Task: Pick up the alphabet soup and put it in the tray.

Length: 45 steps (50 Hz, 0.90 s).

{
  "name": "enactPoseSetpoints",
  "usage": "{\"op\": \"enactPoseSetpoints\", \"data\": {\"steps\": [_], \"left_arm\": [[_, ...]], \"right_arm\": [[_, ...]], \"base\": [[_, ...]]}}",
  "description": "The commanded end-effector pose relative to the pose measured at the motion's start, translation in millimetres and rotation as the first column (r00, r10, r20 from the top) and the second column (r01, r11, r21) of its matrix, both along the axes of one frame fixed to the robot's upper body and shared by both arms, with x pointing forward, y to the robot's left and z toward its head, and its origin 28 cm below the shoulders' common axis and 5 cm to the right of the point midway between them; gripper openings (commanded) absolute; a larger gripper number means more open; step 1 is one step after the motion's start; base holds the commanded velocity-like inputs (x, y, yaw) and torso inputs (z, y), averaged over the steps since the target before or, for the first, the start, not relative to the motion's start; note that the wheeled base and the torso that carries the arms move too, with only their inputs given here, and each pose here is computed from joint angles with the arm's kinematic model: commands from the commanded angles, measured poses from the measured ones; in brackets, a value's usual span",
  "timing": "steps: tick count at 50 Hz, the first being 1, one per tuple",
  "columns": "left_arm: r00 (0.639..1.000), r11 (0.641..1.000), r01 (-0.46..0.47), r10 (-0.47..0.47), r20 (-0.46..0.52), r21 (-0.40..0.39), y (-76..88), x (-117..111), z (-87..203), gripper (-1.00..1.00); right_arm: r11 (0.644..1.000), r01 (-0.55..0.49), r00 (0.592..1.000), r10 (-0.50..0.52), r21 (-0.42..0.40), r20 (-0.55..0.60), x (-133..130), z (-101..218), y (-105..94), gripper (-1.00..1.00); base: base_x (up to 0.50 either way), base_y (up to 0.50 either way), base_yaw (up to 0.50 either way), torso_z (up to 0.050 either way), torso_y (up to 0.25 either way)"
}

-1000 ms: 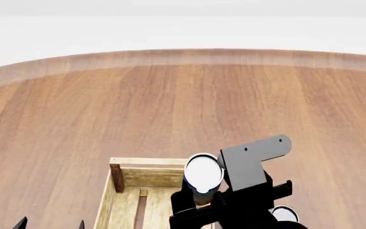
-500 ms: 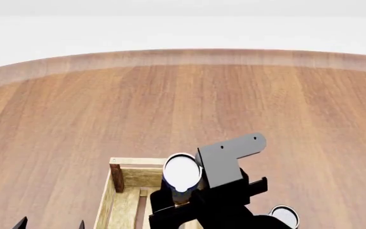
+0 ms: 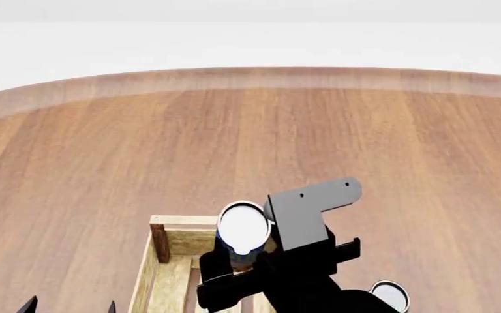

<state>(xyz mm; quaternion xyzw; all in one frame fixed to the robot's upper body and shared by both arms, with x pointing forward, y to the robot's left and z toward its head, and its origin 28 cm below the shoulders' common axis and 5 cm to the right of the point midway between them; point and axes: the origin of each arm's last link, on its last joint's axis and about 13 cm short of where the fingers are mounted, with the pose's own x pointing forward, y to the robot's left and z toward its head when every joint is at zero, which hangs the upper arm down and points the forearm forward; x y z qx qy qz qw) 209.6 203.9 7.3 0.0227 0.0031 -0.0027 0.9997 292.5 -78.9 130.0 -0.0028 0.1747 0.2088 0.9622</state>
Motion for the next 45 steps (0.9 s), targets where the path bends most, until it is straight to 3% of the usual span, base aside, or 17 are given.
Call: {"op": "enactPoseSetpoints", "data": {"steps": [1,4,15,45], "left_arm": [[1.000,1.000,0.000,0.000,0.000,0.000,0.1,0.1,0.0,1.00],[1.000,1.000,0.001,-0.001,0.004,0.003,0.0,-0.8,0.3,1.00],[1.000,1.000,0.003,-0.003,0.004,0.003,0.2,-0.3,-0.1,1.00],[1.000,1.000,0.001,-0.001,0.003,0.003,0.3,-0.5,-0.2,1.00]], "right_arm": [[1.000,-0.005,1.000,0.005,0.005,0.024,1.4,4.6,0.3,-1.00],[0.999,0.011,1.000,-0.010,-0.035,0.006,13.3,-1.4,7.5,-1.00],[0.998,-0.050,0.996,0.048,-0.030,-0.077,42.1,-20.8,14.2,-1.00],[0.992,-0.125,0.987,0.122,-0.018,-0.108,59.5,-36.0,24.6,-1.00]], "base": [[0.00,0.00,0.00,0.000,0.000],[0.00,0.00,0.00,0.000,0.000],[0.00,0.00,0.00,0.001,0.001],[0.00,0.00,0.00,0.000,0.001]]}}
